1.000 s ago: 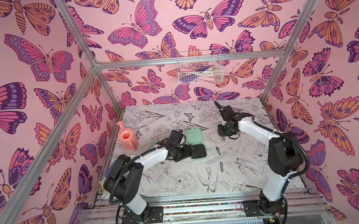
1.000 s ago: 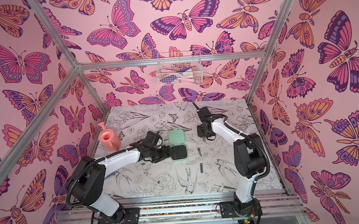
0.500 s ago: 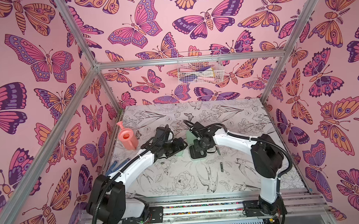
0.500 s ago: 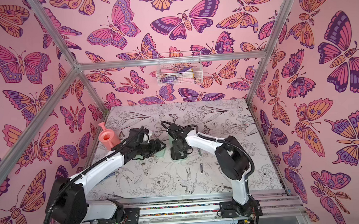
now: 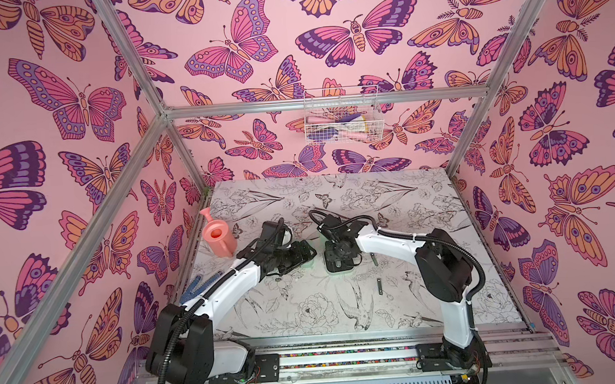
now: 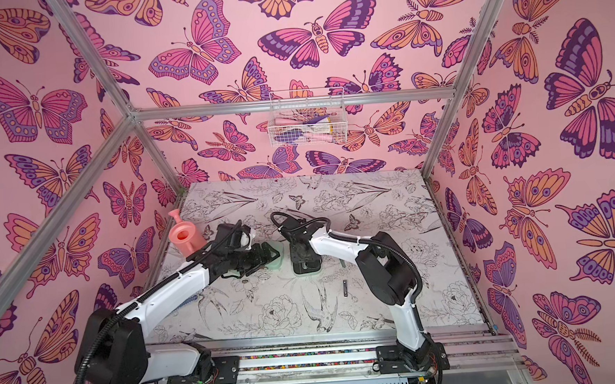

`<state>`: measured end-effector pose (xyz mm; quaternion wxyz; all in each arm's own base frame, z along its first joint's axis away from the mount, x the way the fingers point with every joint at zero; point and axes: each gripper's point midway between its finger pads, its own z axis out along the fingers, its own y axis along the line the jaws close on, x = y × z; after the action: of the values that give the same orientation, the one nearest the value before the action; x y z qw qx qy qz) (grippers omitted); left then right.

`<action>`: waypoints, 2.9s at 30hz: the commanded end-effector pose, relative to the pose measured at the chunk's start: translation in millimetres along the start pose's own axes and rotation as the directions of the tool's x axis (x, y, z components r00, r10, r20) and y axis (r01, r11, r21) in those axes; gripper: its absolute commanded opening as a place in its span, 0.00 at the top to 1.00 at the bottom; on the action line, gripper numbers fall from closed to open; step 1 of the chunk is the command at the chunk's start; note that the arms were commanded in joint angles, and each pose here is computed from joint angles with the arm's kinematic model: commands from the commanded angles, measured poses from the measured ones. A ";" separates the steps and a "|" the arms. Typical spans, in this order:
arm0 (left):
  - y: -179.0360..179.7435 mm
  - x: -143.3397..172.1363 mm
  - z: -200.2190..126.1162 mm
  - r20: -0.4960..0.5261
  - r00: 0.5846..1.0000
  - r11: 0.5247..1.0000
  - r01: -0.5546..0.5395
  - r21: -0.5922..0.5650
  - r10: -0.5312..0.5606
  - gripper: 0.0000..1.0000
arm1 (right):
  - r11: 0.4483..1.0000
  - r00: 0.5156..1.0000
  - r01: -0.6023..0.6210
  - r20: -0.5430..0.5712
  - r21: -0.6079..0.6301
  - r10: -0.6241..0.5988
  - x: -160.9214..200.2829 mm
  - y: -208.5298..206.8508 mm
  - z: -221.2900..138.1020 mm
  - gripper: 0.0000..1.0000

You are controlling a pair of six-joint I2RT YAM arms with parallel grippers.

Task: Organize nail clipper sets
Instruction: Place the nail clipper in the storage box.

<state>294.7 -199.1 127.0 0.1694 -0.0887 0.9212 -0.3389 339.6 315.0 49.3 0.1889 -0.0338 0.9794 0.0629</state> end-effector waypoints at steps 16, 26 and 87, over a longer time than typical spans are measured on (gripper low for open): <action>3.6 5.2 -4.0 -0.014 1.000 1.000 -0.005 0.004 0.005 0.21 | 1.000 0.999 0.020 -0.045 0.024 -0.019 19.7 -6.5 18.1 0.87; 4.1 4.6 -2.4 -0.017 1.000 1.000 -0.005 0.001 0.005 0.21 | 0.999 0.996 0.034 -0.089 0.024 -0.031 29.5 -5.4 28.4 0.87; 1.1 4.0 0.8 -0.030 1.000 1.000 0.003 0.011 -0.003 0.21 | 0.992 0.994 0.103 -0.035 -0.070 -0.106 -1.3 26.1 -19.5 0.73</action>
<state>293.9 -199.4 128.0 0.1673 -0.0863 0.9199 -0.3439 327.2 333.5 55.7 0.1569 -0.0904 0.9800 0.0829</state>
